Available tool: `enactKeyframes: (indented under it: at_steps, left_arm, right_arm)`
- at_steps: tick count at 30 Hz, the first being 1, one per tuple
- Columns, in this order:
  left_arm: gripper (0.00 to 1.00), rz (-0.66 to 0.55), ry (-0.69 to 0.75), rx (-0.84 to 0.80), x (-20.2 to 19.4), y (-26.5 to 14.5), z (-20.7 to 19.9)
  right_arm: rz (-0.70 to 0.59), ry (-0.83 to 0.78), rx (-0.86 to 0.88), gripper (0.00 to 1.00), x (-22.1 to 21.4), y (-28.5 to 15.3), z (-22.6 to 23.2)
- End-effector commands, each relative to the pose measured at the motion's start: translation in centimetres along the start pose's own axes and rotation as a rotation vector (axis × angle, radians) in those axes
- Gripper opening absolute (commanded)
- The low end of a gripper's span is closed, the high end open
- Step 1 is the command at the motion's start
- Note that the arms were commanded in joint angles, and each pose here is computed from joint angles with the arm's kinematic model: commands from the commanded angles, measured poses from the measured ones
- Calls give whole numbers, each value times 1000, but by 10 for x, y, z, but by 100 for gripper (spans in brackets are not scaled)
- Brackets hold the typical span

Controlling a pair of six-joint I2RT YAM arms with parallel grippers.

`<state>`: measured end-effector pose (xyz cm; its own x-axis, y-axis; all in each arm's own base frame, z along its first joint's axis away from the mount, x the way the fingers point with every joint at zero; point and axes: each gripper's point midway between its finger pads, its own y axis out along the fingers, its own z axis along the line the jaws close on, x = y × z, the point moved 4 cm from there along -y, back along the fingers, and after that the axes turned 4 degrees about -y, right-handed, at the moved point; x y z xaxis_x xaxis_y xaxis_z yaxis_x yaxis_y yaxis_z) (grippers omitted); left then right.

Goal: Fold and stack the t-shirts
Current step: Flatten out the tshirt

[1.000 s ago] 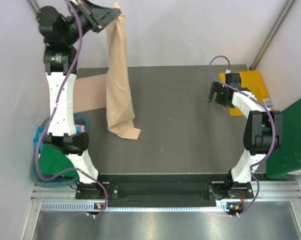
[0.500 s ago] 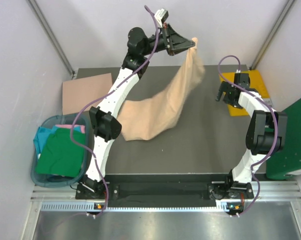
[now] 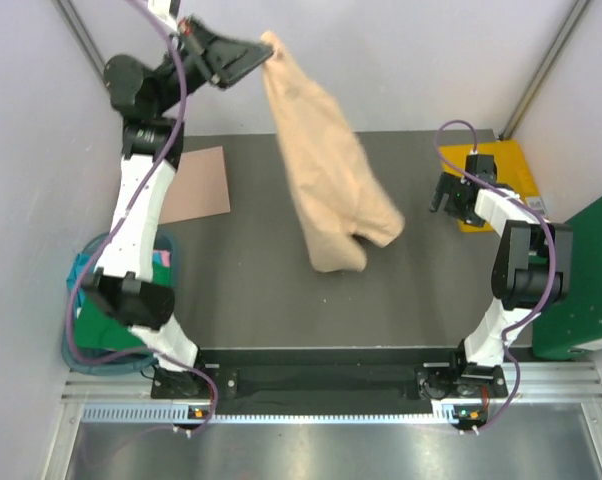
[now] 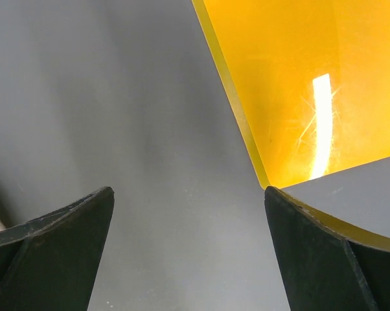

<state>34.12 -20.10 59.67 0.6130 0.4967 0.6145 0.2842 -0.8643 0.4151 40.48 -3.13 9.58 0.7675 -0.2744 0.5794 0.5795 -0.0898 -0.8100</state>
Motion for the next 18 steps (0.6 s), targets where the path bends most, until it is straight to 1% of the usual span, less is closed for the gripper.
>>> enactKeyframes:
  at_steps: [1,3,4,5,6,7,8,9,10,11,12,13,14,15,16,18]
  left_arm:
    - [0,12,-139,325,-43,-57,113]
    - [0,-2,-185,518,-65,-100,149]
    - [0,-31,-262,667,-86,-129,186]
    - [0,-28,-267,783,-99,-157,196]
    - [0,-36,-275,864,-109,-174,207]
    - [0,-16,-268,963,-125,-197,222]
    - [0,-49,-243,1052,-126,-213,227]
    - [0,-27,-277,1136,-139,-227,232]
    - [0,-2,-267,1190,-146,-237,237]
    - [0,-4,-261,1268,-148,-248,245]
    - [0,26,-311,1350,-160,-261,246]
    - [0,26,-318,1401,-156,-269,249]
    - [0,10,-311,1492,-152,-285,252]
    - [0,25,-317,1544,-153,-293,255]
    - [0,75,-349,1623,-160,-304,256]
    - [0,114,-355,1734,-161,-319,259]
  right_arm:
    - [-76,9,22,100,19,-5,8]
    - [-83,-8,31,99,23,-8,10]
    - [-85,-21,41,100,24,-9,15]
    - [-92,-36,54,100,27,-11,20]
    - [-90,-67,67,100,26,-13,25]
    - [-89,-104,85,100,24,-15,38]
    - [-95,-119,84,100,26,-17,41]
    - [-88,-169,107,100,21,-19,58]
    - [-80,-209,132,100,15,-21,74]
    - [-80,-234,147,100,15,-23,84]
    - [-62,-269,175,100,8,-23,95]
    - [-57,-314,208,100,1,-26,115]
    - [-44,-343,272,100,-3,-29,131]
    - [-20,-369,311,100,-11,-29,142]
    - [-16,-402,362,100,-15,-34,162]
    - [40,-429,400,100,-31,-29,180]
